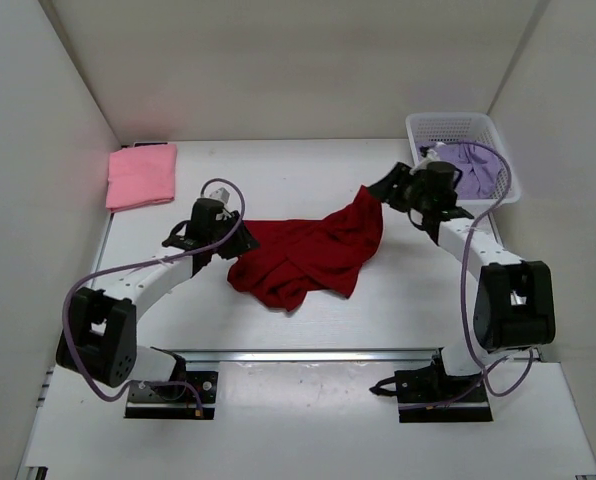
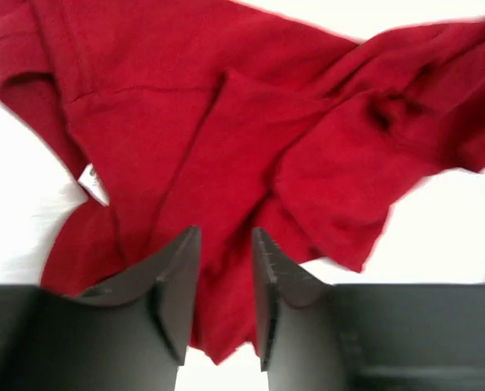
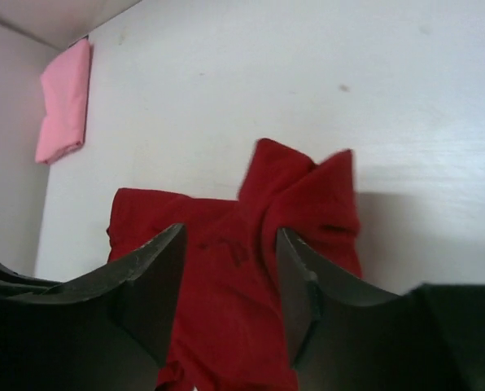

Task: Fold and stack the t-shirts
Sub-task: Move the tshirt to the center of the board, then flatten out the tshirt

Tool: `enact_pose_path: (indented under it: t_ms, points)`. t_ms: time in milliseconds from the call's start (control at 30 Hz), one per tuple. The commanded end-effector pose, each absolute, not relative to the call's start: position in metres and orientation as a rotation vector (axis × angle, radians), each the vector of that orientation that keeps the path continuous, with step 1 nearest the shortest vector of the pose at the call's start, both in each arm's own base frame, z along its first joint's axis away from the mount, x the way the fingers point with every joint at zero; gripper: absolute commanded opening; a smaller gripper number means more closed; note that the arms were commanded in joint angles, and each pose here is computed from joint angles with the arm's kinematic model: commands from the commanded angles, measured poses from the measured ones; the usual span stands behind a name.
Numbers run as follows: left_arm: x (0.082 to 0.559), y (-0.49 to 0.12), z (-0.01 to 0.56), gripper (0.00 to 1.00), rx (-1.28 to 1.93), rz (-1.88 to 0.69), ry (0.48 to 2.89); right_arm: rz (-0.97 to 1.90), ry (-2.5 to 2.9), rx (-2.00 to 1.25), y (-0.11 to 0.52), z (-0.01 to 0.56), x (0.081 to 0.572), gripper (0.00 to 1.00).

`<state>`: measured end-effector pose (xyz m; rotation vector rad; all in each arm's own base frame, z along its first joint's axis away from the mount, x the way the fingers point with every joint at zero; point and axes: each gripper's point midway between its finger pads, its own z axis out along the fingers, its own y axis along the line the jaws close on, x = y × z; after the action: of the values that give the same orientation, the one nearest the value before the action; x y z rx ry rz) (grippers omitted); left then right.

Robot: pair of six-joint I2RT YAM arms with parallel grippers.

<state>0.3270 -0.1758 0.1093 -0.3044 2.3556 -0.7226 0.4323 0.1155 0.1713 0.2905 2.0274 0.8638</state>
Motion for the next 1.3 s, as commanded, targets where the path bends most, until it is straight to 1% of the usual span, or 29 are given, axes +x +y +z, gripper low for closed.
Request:
enact_pose_path:
  t_ms: [0,33,67,100,133,167,233,267,300,333,400,467,500,533,567,633,667,700,733,833,867,900,967,1033,1133,1167,1200,1267]
  points:
    - [0.332,-0.177,0.106,0.45,-0.240,-0.599,2.349,0.657,2.023,0.090,0.149,0.187,0.427,0.47]
    - [0.327,-0.185,0.098,0.45,-0.201,-0.567,2.392,0.661,2.047,0.063,0.162,0.179,0.419,0.48]
    - [0.337,-0.196,0.105,0.48,-0.114,-0.523,2.390,0.649,2.081,0.052,0.170,0.162,0.405,0.48]
    - [0.331,-0.208,0.102,0.49,-0.058,-0.510,2.417,0.655,2.076,0.048,0.173,0.159,0.399,0.47]
    - [0.337,-0.220,0.105,0.50,-0.016,-0.509,2.418,0.660,2.088,0.045,0.177,0.149,0.388,0.46]
    - [0.331,-0.234,0.097,0.51,0.047,-0.505,2.447,0.664,2.104,0.070,0.177,0.141,0.381,0.44]
    - [0.330,-0.269,0.107,0.55,0.179,-0.551,2.419,0.696,2.106,0.086,0.176,0.129,0.360,0.23]
    - [0.332,-0.278,0.108,0.57,0.220,-0.538,2.414,0.716,2.113,0.102,0.175,0.126,0.350,0.18]
    - [0.331,-0.289,0.106,0.58,0.273,-0.509,2.416,0.714,2.120,0.112,0.172,0.122,0.342,0.07]
    - [0.327,-0.290,0.097,0.58,0.295,-0.456,2.442,0.706,2.117,0.122,0.169,0.122,0.339,0.01]
    - [0.325,-0.295,0.080,0.58,0.319,-0.415,2.494,0.703,2.107,0.110,0.166,0.124,0.331,0.03]
    - [0.329,-0.287,0.071,0.49,0.257,-0.379,2.535,0.707,2.116,0.104,0.164,0.122,0.321,0.10]
    - [0.329,-0.282,0.071,0.48,0.226,-0.373,2.529,0.719,2.114,0.098,0.165,0.123,0.315,0.16]
    - [0.334,-0.278,0.078,0.48,0.195,-0.378,2.495,0.730,2.100,0.087,0.167,0.126,0.313,0.22]
    - [0.335,-0.271,0.073,0.50,0.158,-0.361,2.486,0.743,2.104,0.081,0.169,0.121,0.306,0.27]
    - [0.337,-0.261,0.083,0.52,0.102,-0.377,2.443,0.772,2.121,0.082,0.172,0.114,0.297,0.31]
    - [0.334,-0.257,0.079,0.55,0.072,-0.378,2.441,0.778,2.128,0.084,0.173,0.108,0.292,0.34]
    - [0.334,-0.251,0.079,0.55,0.041,-0.374,2.430,0.786,2.150,0.072,0.176,0.099,0.284,0.36]
    - [0.337,-0.246,0.084,0.56,0.012,-0.372,2.408,0.793,2.142,0.069,0.178,0.102,0.284,0.37]
    - [0.337,-0.237,0.068,0.58,-0.028,-0.397,2.451,0.796,2.172,0.069,0.179,0.089,0.276,0.38]
    - [0.338,-0.241,0.068,0.59,-0.027,-0.439,2.462,0.787,2.177,0.066,0.176,0.086,0.276,0.40]
    - [0.334,-0.249,0.061,0.58,-0.004,-0.493,2.495,0.786,2.185,0.053,0.177,0.083,0.275,0.41]
    - [0.335,-0.258,0.058,0.59,0.003,-0.543,2.494,0.784,2.187,0.040,0.179,0.085,0.277,0.40]
    - [0.336,-0.267,0.061,0.58,0.018,-0.570,2.471,0.773,2.191,0.009,0.183,0.086,0.278,0.40]
    - [0.335,-0.281,0.067,0.60,0.027,-0.635,2.452,0.757,2.222,-0.021,0.188,0.078,0.274,0.42]
    - [0.337,-0.284,0.068,0.59,0.029,-0.639,2.450,0.759,2.223,-0.018,0.189,0.078,0.274,0.42]
    - [0.336,-0.287,0.066,0.60,0.039,-0.644,2.461,0.749,2.240,-0.015,0.187,0.072,0.274,0.42]
    - [0.337,-0.288,0.060,0.58,0.041,-0.636,2.484,0.771,2.239,-0.012,0.188,0.072,0.271,0.42]
